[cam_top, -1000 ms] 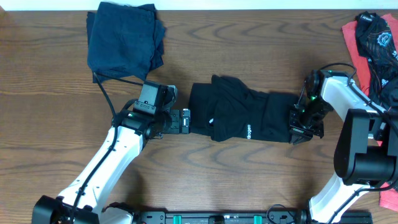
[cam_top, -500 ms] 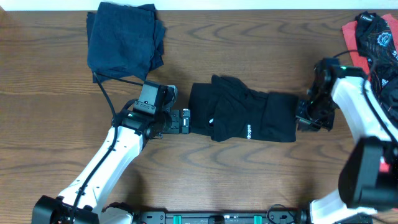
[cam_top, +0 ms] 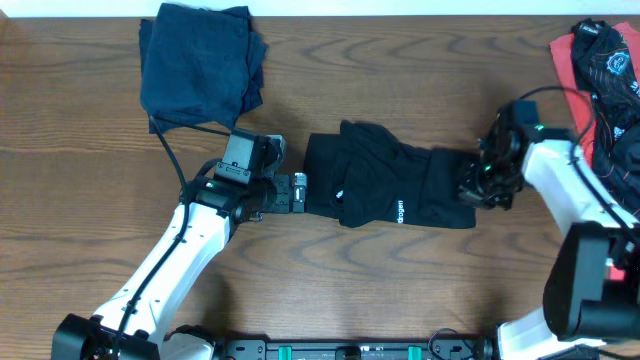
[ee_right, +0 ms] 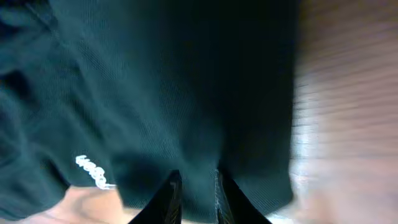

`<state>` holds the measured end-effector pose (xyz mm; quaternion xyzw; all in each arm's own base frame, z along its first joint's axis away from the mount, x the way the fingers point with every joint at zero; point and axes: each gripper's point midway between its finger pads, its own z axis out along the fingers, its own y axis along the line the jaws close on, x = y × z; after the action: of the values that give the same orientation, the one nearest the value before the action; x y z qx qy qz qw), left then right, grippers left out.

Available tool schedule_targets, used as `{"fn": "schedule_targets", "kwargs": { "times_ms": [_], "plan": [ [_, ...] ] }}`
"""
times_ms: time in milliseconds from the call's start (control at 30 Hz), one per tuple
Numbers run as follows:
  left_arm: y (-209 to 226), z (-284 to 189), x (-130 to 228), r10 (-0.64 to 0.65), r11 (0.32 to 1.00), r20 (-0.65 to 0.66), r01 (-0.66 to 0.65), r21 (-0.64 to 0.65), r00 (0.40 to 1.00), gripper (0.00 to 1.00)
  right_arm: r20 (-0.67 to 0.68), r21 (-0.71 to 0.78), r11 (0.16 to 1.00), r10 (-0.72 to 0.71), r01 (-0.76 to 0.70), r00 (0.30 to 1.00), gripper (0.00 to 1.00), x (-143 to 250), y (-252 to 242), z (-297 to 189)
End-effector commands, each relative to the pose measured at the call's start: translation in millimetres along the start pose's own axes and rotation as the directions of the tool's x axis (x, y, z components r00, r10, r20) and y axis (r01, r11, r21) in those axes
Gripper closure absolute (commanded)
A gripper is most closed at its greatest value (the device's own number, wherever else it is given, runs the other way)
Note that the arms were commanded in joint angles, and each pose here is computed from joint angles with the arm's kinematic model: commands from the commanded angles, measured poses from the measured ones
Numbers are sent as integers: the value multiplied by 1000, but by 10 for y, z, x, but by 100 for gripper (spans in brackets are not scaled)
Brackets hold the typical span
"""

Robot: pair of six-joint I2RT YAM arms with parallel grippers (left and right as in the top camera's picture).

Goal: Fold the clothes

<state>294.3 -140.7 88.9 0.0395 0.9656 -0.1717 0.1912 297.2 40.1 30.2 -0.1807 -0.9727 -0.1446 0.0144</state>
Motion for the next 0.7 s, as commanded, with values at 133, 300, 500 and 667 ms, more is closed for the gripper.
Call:
{"fn": "schedule_targets", "kwargs": {
  "times_ms": [133,300,500,667],
  "plan": [
    [14,17,40,2,1000,-16,-2,3,1000,2,-131,-52,998,36,-43,991,89,356,81,463],
    [22,17,67,-1,1000,-27,1,0,1000,2,-148,56,995,89,-81,985,98,429,-101,414],
    [22,16,67,-1,1000,-27,1,0,1000,2,-99,192,977,112,-91,989,97,377,-257,-32],
    [22,17,67,-1,1000,-27,1,0,1000,2,-49,274,957,117,-99,992,84,348,-359,-477]
  ]
}}
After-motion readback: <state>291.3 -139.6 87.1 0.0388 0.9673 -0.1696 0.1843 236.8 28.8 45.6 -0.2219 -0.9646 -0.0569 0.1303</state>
